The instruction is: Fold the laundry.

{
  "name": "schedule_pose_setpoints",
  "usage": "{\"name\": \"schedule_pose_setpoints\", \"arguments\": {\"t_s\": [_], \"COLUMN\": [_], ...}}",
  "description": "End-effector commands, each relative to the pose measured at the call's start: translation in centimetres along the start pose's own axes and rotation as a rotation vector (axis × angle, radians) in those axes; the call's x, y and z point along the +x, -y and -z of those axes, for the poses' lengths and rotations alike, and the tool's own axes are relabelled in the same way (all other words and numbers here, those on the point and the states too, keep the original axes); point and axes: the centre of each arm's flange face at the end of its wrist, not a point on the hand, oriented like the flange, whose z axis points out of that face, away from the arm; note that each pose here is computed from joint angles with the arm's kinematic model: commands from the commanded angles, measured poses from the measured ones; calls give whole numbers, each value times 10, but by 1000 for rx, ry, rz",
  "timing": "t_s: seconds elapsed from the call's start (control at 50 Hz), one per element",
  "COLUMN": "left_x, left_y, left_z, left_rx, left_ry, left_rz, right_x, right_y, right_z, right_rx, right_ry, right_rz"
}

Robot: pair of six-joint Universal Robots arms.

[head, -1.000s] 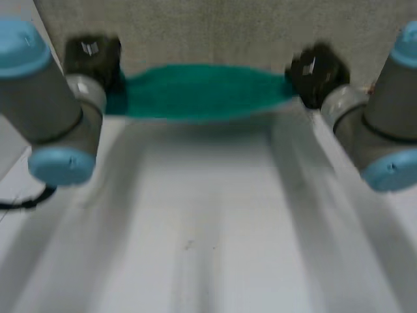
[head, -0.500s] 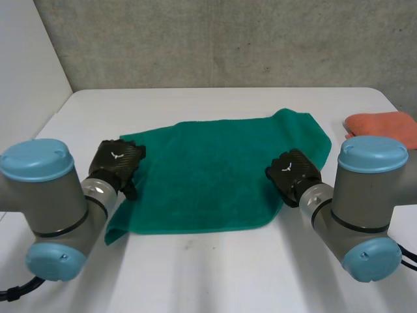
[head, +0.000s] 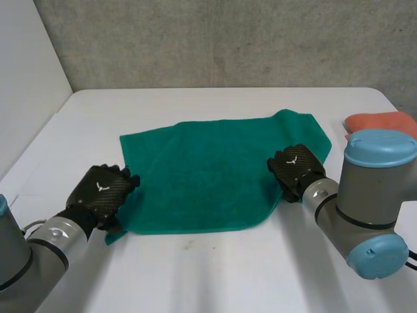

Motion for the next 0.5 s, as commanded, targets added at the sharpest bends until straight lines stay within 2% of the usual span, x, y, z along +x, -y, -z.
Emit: {"name": "schedule_pose_setpoints", "arguments": {"t_s": [0.02,0.1,0.26,0.42,0.5], "left_x": [0,3,3,-16,-19], "left_y": [-16,-23,-27,-19,-17], "left_z": [-15,-21,-26,-43,-45], "left_rx": [-18,-30,-34,7,9], "left_ry": [14,8,7,139,167], "left_rz": [0,-3,-84,-122,-124], "right_x": [1,1,0,0,0], "right_y": [-1,-2,-2,-1,-5], "right_z": [0,0,0,1,4], "right_rx": [-4,-6,-8,-8,-28], "right_ry": [-3,-2,-1,-1,4], "right_rz": [-6,-4,-9,-30,-97]}}
